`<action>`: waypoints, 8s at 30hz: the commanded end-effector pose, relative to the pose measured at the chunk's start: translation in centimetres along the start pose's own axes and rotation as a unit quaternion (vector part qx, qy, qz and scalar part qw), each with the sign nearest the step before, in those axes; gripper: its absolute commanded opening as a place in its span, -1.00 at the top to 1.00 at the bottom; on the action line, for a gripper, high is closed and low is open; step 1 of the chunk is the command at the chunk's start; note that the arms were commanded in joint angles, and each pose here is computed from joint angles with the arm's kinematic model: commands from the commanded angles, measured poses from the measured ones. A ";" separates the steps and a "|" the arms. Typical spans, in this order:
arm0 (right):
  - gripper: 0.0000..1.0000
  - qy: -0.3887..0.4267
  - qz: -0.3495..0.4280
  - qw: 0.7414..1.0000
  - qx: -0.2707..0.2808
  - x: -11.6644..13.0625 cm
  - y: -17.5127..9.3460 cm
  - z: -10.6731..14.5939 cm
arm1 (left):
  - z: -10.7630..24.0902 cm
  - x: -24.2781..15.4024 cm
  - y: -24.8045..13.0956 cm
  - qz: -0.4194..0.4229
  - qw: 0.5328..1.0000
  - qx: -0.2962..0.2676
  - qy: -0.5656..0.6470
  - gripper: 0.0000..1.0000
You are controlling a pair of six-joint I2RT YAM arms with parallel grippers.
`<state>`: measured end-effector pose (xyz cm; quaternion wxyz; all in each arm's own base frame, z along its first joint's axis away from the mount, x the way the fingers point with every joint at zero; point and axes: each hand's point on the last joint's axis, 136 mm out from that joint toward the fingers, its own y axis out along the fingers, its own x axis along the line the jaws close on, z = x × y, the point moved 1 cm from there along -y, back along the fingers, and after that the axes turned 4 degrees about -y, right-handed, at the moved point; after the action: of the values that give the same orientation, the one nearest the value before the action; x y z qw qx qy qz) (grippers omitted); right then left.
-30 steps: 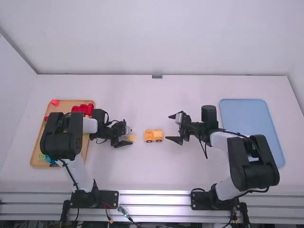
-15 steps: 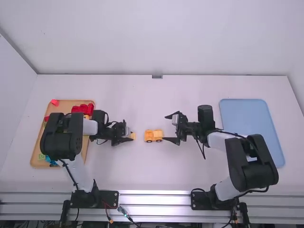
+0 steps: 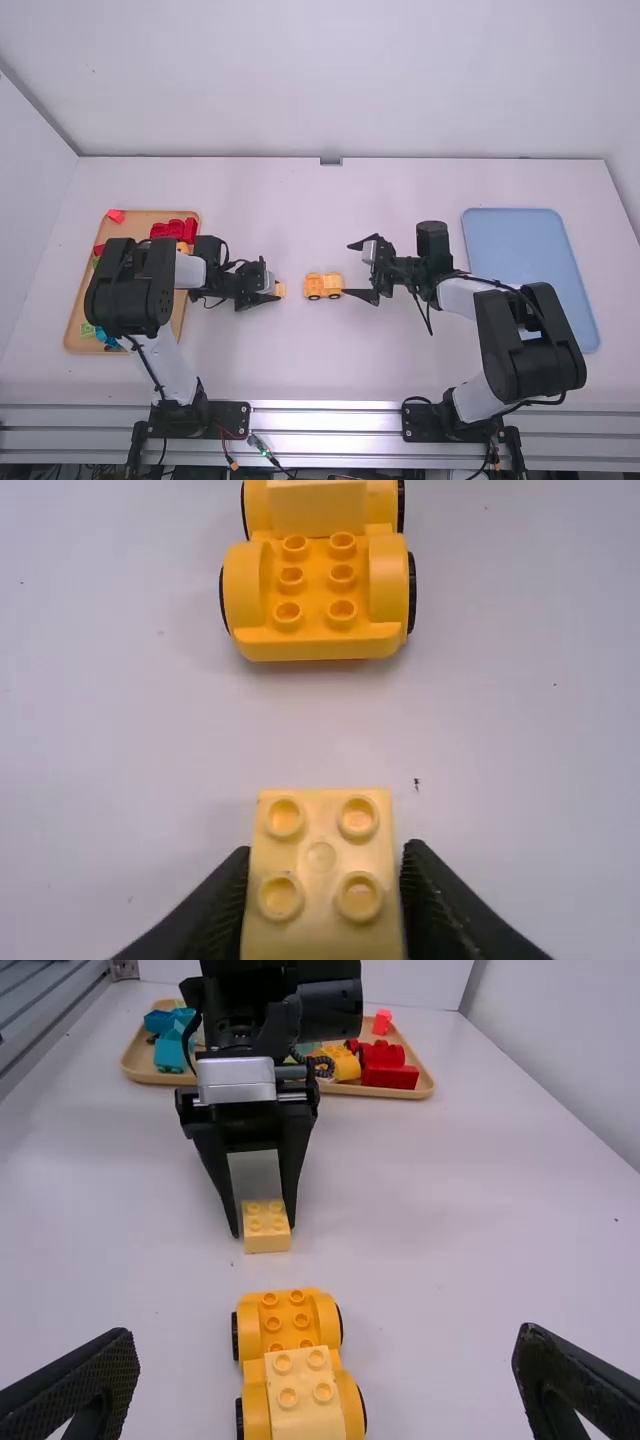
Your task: Assemble lego blocks to make yellow taxi
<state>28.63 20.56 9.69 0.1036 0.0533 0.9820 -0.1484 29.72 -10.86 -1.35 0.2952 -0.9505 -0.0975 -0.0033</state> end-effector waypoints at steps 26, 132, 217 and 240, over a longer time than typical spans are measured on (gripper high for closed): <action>-0.98 0.019 -0.023 0.999 0.035 1.9 0.6 3.8 | -7.7 0.5 1.5 0.083 0.992 -0.098 0.015 0.64; -0.13 0.019 -0.116 0.987 0.108 4.0 7.7 10.0 | -6.9 -1.5 6.5 0.058 0.997 0.039 0.011 0.42; -0.16 0.019 -0.115 0.987 0.107 3.9 7.8 10.0 | -6.5 -2.4 6.7 0.052 0.996 0.057 -0.054 0.96; -0.16 0.020 -0.115 0.987 0.109 3.9 7.7 10.1 | -8.1 -0.5 6.9 0.021 0.996 0.084 -0.038 0.96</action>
<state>28.84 24.95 -1.59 0.0714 -0.0354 0.9653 -0.2488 31.16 -21.93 2.79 0.3258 -0.9414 -0.0737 0.0478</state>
